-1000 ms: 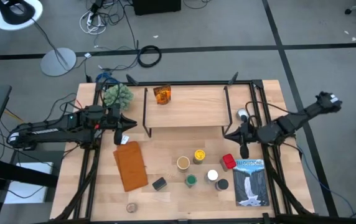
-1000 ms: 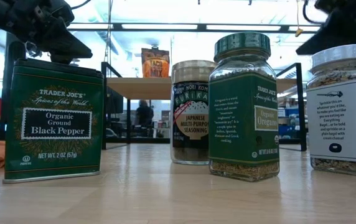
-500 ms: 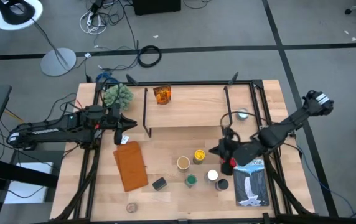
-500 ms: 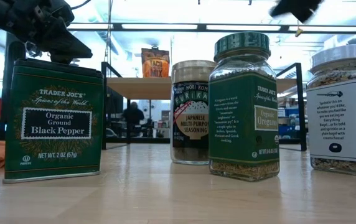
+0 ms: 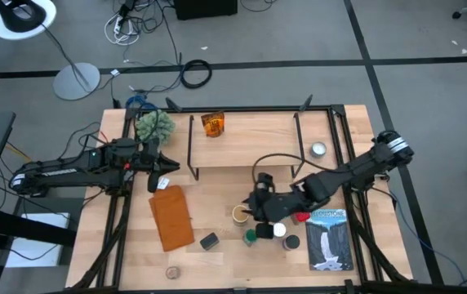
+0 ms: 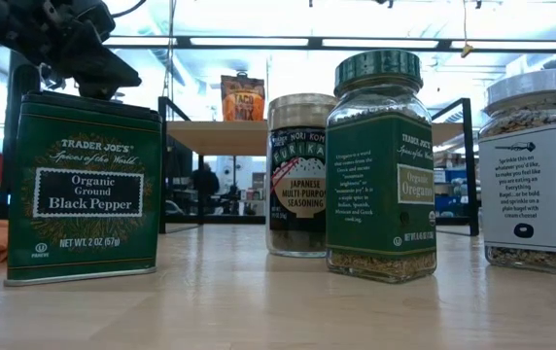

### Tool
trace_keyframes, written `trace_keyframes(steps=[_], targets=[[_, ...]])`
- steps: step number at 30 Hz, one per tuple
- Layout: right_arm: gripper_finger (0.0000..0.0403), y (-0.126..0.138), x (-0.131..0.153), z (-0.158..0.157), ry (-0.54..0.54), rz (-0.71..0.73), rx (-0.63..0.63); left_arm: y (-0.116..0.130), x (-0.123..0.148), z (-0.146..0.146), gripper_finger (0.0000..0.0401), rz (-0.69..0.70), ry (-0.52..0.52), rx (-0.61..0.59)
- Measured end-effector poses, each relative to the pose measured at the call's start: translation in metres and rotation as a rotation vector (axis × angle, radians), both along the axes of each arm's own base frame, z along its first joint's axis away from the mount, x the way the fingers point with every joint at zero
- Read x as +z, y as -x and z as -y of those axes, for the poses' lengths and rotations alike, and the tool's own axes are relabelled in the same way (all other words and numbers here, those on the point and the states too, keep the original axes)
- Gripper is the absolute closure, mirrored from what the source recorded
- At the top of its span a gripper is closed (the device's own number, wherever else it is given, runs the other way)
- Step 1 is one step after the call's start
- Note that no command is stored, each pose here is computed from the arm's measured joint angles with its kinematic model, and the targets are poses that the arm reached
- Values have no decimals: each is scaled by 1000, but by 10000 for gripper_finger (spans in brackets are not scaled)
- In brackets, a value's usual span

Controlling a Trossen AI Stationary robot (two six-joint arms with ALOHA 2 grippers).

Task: Shelf spices
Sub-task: Put the golden seasoning bottle on the shelf

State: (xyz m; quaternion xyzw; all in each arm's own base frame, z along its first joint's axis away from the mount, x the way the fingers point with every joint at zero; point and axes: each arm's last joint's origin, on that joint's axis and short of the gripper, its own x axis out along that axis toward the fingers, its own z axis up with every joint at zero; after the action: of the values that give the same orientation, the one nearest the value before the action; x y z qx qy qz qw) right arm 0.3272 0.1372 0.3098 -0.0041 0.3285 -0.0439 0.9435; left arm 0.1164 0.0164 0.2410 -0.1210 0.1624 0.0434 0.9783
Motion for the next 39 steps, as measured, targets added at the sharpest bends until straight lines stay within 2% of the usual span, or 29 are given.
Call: trace_keyframes(steps=[6,10,12,15,19,27,39], targets=[[183,-23,-2,10,-82,-58,44,-1,0,8,342,0,1,-72],[132,-31,-10,13,-71,-101,153,-1,0,18,351,-2,2,-109],[118,-32,-12,15,-64,-105,159,-1,0,24,357,-3,7,-122],[111,-37,-10,19,-116,-72,113,0,0,32,367,-2,12,-136],[112,-41,-9,25,-129,-50,90,0,1,43,377,17,10,-152],[119,-37,-26,21,-72,-172,83,-11,-1,63,380,18,-7,-167],[120,-38,-42,15,-74,-241,21,-37,-16,90,380,-32,-12,-165]])
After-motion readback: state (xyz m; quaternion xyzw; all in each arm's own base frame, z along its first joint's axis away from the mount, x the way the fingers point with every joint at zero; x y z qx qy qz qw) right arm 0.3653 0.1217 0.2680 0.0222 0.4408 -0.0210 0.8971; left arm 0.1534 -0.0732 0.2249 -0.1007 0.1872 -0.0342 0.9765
